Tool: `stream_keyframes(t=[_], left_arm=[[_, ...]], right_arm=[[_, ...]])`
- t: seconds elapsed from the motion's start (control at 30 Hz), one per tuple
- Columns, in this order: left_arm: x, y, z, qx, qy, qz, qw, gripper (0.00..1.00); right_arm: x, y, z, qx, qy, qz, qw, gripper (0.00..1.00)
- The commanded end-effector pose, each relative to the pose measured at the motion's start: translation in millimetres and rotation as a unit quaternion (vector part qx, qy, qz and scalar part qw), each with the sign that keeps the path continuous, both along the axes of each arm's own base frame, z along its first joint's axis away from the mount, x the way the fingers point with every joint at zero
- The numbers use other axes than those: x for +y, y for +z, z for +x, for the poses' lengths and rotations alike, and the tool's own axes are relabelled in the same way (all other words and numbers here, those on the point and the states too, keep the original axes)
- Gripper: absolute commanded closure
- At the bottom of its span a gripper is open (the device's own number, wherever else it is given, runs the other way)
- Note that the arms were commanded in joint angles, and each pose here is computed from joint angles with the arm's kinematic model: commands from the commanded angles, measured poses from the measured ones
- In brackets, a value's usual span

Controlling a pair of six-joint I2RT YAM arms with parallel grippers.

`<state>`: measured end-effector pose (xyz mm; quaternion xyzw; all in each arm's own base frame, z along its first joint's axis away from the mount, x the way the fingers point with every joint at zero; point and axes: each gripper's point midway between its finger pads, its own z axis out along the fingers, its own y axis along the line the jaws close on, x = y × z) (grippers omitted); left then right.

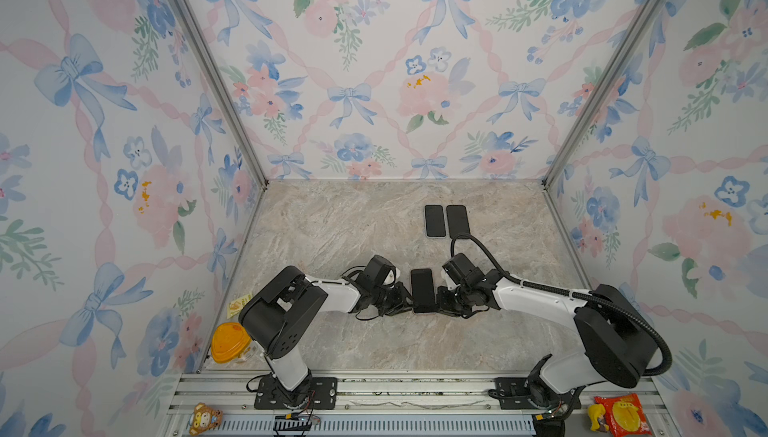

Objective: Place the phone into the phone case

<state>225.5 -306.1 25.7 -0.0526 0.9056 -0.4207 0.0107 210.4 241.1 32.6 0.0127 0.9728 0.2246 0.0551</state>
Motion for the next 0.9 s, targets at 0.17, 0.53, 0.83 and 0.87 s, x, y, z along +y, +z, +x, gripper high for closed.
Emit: stream_keyframes(t=[0.17,0.53,0.83,0.87], left_arm=[[1.9,-14.6,-4.4,0.003,-0.011,0.023,1.000,0.71],[-1.5,-16.2,-5.9,0.004,-0.016,0.024,1.000,0.71],[6.9,-6.0,-8.4,-0.002,-0.015,0.042,0.999,0.72],[10.0,-4.4,-8.4,-0.004,-0.015,0.051,0.999,0.71]], right_arm=[[4.3,-18.3,-7.0,0.018,0.008,0.003,1.000,0.92],[5.8,-29.4,-10.2,0.027,0.008,0.001,1.000,0.92],[-18.8,9.3,-0.4,-0.020,-0.002,-0.044,0.999,0.83],[-22.5,14.4,2.4,-0.032,-0.008,-0.049,0.998,0.81]])
